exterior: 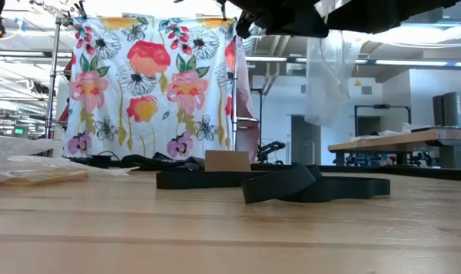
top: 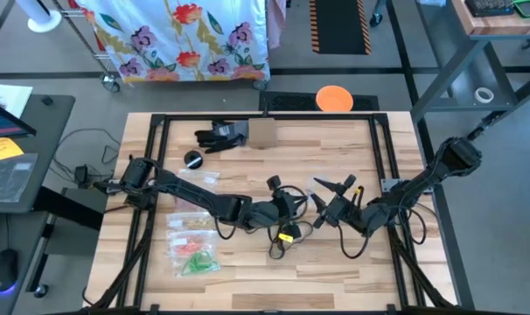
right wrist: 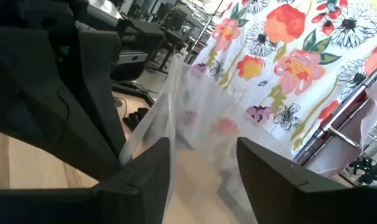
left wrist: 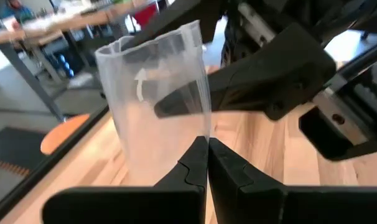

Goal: Sort rubber bands
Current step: Open the transparent zip bag

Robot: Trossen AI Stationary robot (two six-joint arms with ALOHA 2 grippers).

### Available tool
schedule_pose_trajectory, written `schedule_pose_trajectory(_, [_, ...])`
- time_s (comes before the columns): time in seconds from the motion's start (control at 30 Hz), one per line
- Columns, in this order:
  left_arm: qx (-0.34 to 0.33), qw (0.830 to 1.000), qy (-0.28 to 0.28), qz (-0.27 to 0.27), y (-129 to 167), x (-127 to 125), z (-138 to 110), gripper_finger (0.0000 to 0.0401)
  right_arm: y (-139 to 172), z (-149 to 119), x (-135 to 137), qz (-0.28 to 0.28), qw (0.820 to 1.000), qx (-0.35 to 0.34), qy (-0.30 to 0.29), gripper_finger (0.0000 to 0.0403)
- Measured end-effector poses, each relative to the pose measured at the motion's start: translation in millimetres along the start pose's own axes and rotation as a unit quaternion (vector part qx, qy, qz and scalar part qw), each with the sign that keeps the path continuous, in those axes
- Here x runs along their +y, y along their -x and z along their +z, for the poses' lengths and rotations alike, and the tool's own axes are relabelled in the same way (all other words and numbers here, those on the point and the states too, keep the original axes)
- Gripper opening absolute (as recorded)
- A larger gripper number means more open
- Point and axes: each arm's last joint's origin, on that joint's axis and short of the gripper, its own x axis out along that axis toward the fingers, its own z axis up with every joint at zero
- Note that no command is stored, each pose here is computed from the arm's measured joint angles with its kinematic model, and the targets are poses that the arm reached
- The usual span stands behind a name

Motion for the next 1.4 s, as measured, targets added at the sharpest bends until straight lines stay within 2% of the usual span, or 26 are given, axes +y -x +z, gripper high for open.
schedule_pose_trajectory(0.13, [0.043, 0.999, -0.001, 0.005, -3, 4, 2, 0.0, 2, 0, 1, 0.004, 0.999, -0.001, 0.034, 0.0166])
schedule_pose_trajectory(0.23, [0.061, 0.998, -0.006, 0.008, -4, 6, 1, 0.0, 6, -2, 4, 0.014, 0.996, -0.001, 0.085, 0.0161])
schedule_pose_trajectory(0.4, [0.064, 0.998, -0.003, 0.003, -3, 6, 1, 0.0, 12, -5, 8, 0.028, 0.988, -0.003, 0.153, 0.016])
schedule_pose_trajectory(0.7, [0.064, 0.998, 0.019, -0.02, -5, 7, 1, 0.0, 14, -5, 9, 0.033, 0.973, -0.006, 0.227, 0.016])
schedule_pose_trajectory(0.87, [0.064, 0.998, 0.02, -0.021, -6, 7, 1, 0.0, 12, -6, 9, 0.032, 0.973, -0.005, 0.229, 0.0135])
schedule_pose_trajectory(1.13, [0.065, 0.998, 0.017, -0.021, -6, 7, 1, 0.0, 13, -6, 12, 0.064, 0.973, -0.027, 0.222, 0.0016])
schedule_pose_trajectory(1.23, [0.066, 0.998, 0.009, -0.022, -5, 7, 0, 0.0, 12, -8, 12, 0.062, 0.976, -0.02, 0.206, 0.0006])
schedule_pose_trajectory(1.4, [0.062, 0.998, -0.001, -0.013, 0, 7, 5, 0.0, 11, -9, 9, 0.02, 0.988, 0.012, 0.153, 0.0002])
